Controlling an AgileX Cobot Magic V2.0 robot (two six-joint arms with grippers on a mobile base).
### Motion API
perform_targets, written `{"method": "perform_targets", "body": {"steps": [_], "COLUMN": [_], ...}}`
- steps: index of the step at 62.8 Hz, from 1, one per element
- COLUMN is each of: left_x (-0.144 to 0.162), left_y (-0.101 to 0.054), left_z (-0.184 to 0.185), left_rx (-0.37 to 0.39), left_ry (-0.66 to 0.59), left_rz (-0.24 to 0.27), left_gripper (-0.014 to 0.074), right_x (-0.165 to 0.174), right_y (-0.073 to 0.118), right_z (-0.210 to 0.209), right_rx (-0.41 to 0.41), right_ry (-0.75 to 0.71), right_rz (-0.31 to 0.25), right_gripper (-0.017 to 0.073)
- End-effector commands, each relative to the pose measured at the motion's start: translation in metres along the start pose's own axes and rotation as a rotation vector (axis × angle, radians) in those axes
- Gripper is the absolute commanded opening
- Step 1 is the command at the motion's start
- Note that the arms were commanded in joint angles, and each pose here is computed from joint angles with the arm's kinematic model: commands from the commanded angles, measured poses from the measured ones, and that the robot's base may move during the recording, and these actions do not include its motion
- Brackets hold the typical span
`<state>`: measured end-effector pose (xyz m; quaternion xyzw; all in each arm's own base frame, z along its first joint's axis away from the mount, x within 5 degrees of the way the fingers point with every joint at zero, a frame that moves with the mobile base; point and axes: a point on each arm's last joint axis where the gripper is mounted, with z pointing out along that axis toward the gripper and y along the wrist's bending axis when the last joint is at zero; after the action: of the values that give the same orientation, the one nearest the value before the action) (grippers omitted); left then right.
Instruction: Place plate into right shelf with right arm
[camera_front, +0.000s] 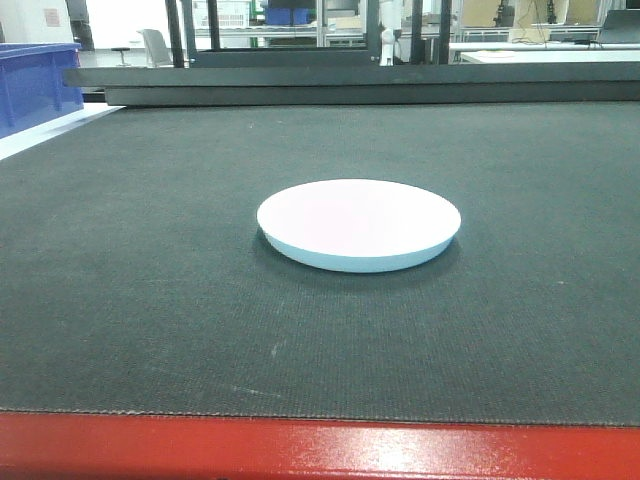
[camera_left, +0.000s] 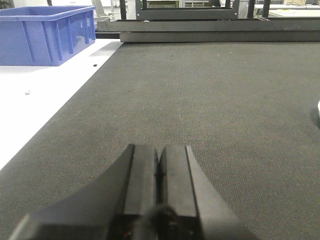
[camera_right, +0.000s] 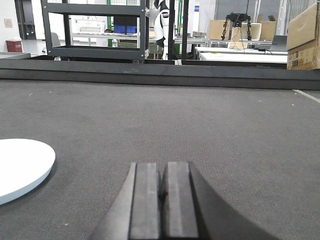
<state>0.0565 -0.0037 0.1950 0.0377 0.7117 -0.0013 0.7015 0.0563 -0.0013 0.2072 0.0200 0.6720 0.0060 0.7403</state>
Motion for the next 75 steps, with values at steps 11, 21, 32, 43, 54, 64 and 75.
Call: {"method": "perform_targets", "body": {"steps": [11,21,32,43,54,64,75], "left_x": [-0.006,-0.006,-0.006,-0.006,-0.006,-0.006,-0.006], "left_y": [0.002,0.002,0.002,0.002,0.002,0.002,0.002], "left_z": [-0.001,-0.001,-0.001,-0.001,-0.001,-0.001,-0.001], "left_rx": [-0.017,-0.017,-0.017,-0.017,-0.017,-0.017,-0.017], "left_ry": [-0.084,-0.084,-0.084,-0.084,-0.084,-0.084,-0.084], "left_rz": [-0.006,-0.006,-0.006,-0.006,-0.006,-0.006,-0.006], "left_gripper": [-0.0047,-0.0047,-0.0047,-0.0047,-0.0047,-0.0047,-0.0047], "right_x": [-0.011,-0.011,-0.011,-0.012,-0.028,-0.07,-0.105], "right_y": [-0.001,-0.001,-0.001,-0.001,0.0,0.004,0.006], "right_z": [-0.002,-0.002,-0.002,-0.002,-0.003,-0.002,0.027], "right_rx": [0.008,0.008,0.008,0.009,0.003,-0.015,-0.016], "right_ry": [-0.109,-0.109,-0.109,-0.12,-0.125,0.036,0.18], "right_rz": [-0.008,-0.008,-0.008,-0.008,0.01,0.029,0.029], "right_gripper": [0.005,0.005,0.005,0.005,0.005,0.0109,0.0429]}}
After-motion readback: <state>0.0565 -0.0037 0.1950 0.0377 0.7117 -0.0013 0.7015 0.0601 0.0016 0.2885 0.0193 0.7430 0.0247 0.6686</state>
